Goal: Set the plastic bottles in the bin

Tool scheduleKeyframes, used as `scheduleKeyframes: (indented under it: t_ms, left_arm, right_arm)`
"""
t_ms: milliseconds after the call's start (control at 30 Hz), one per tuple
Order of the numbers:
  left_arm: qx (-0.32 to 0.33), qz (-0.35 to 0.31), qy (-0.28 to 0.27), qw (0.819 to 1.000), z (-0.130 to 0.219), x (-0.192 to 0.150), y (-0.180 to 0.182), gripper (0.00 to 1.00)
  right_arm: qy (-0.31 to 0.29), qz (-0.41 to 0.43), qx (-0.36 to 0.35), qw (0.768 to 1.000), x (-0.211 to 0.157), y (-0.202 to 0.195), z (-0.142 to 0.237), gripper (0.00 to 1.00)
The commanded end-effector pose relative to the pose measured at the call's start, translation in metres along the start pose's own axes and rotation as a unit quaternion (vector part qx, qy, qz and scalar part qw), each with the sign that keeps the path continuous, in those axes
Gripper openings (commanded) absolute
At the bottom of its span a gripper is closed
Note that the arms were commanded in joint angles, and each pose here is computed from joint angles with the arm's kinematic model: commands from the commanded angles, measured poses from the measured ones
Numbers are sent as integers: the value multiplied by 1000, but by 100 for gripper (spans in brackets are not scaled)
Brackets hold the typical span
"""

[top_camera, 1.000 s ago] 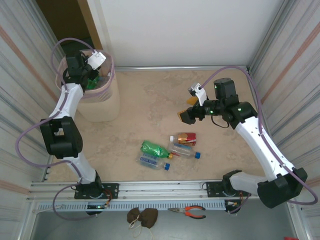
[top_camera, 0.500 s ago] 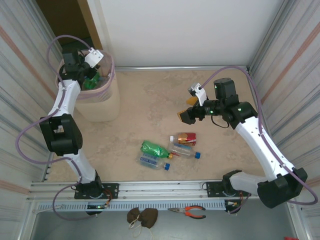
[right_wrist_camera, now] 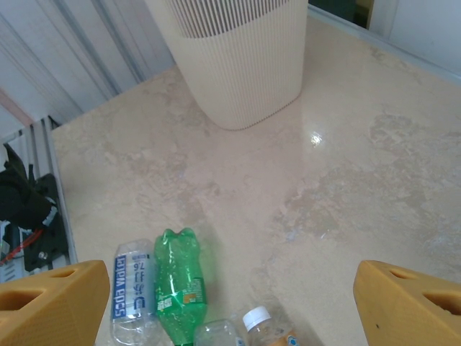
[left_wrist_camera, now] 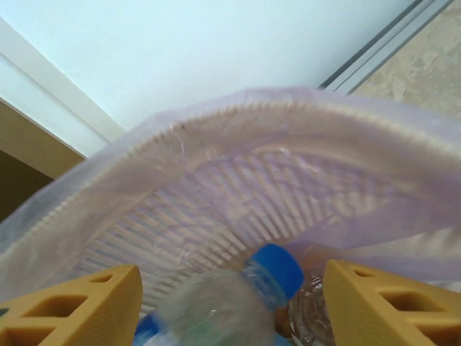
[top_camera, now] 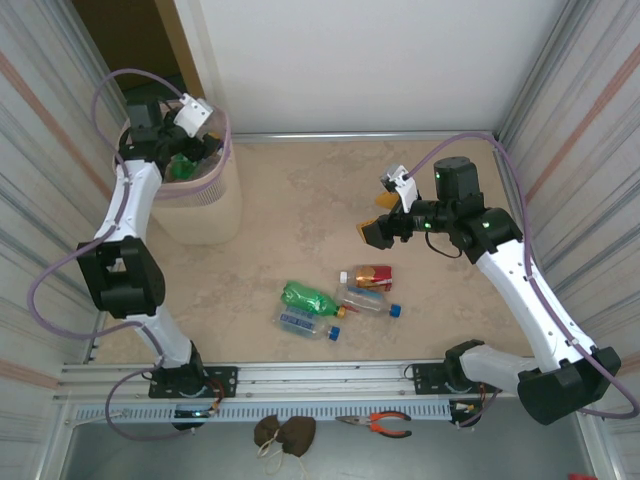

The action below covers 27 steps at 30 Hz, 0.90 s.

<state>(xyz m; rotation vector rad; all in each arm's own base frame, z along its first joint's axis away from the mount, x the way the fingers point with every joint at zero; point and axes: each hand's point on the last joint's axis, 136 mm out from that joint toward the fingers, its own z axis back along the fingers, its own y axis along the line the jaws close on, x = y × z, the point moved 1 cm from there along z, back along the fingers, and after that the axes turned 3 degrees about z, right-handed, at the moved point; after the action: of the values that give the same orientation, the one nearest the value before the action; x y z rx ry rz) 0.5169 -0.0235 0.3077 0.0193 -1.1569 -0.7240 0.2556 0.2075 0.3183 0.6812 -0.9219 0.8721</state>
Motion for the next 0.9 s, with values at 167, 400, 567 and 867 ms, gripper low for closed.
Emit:
scheduleKeyframes:
  t_ms: [167,400,567,867]
  left_arm:
    - [11,37,-63,997,49,55,4,67]
    - [94,117,-26,988,69,49,30,62]
    - [120,265,10,957,81,20,56,58]
    - [95,398,74,909,70,-25,56,58]
  right_arm:
    - [-18,7,0,1000,9,5,7,87]
    - [-16,4,2,1000,6,5,5,87]
    - [-15,1,8,1000,6,4,2,86]
    - [-13,-4,11,1000,5,3,-2,86]
